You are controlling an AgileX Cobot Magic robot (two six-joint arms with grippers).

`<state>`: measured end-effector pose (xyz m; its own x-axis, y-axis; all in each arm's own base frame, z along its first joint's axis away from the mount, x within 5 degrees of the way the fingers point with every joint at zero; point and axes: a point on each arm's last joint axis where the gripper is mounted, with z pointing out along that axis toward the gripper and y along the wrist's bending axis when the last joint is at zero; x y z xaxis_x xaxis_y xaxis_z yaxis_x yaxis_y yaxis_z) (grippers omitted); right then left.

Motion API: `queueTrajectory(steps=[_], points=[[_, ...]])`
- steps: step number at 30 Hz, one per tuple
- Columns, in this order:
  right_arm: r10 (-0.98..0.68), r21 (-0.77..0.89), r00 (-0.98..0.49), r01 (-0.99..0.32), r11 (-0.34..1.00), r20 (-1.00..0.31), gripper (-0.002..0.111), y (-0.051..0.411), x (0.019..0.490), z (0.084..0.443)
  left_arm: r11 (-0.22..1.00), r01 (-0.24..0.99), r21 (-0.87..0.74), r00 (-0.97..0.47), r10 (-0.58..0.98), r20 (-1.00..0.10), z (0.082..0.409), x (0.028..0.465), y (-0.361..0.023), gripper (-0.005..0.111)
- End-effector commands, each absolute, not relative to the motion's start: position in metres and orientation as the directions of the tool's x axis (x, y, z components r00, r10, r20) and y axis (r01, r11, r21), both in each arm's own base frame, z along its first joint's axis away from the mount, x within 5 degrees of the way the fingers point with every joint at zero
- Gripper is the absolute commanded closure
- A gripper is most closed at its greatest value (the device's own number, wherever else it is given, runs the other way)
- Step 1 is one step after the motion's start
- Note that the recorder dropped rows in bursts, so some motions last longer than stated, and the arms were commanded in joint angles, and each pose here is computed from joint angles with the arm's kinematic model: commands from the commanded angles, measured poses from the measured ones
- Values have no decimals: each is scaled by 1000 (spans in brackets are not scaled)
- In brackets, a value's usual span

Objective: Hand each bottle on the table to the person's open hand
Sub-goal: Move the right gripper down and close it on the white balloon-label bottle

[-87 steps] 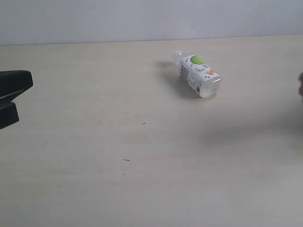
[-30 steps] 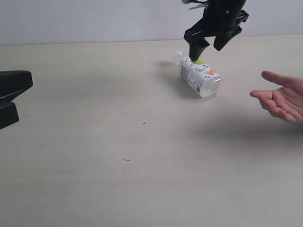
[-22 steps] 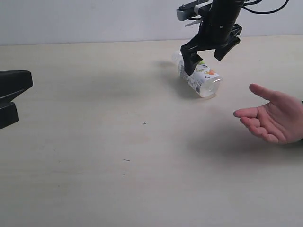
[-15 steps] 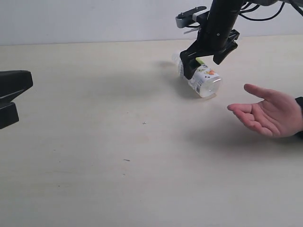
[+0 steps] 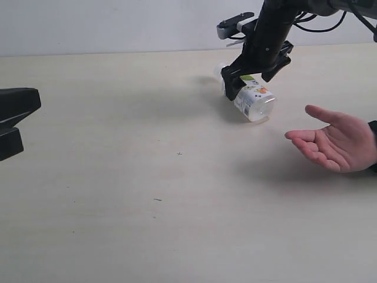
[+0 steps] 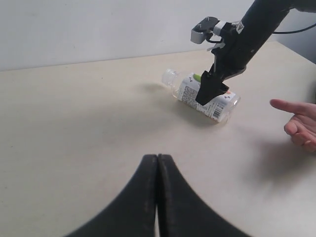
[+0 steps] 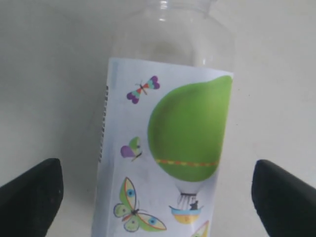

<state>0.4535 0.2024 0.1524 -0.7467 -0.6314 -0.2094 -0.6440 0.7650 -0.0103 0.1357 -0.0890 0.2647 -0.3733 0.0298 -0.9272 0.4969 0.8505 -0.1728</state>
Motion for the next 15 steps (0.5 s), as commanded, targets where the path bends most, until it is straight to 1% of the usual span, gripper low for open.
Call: queueTrajectory(steps=[1,8,10,11,13,15], points=[[-640,-16,-739,-652,758,-212,13,204,455,150,851,498,-165,-367,34,-930,265,135,-88,107],[-636,17,-750,-649,760,-181,21,205,451,146,851,498,-165,-367,34,-930,265,135,-88,107],[-637,18,-750,-649,760,-179,26,205,451,146,851,498,-165,-367,34,-930,265,135,-88,107],[-637,18,-750,-649,760,-179,30,205,451,146,851,498,-165,-367,34,-930,265,135,-88,107],[-632,20,-755,-644,765,-176,44,205,451,146,851,498,-165,-367,34,-930,265,135,-88,107],[-619,25,-767,-632,775,-169,63,205,450,146,851,498,-165,-367,34,-930,265,135,-88,107]])
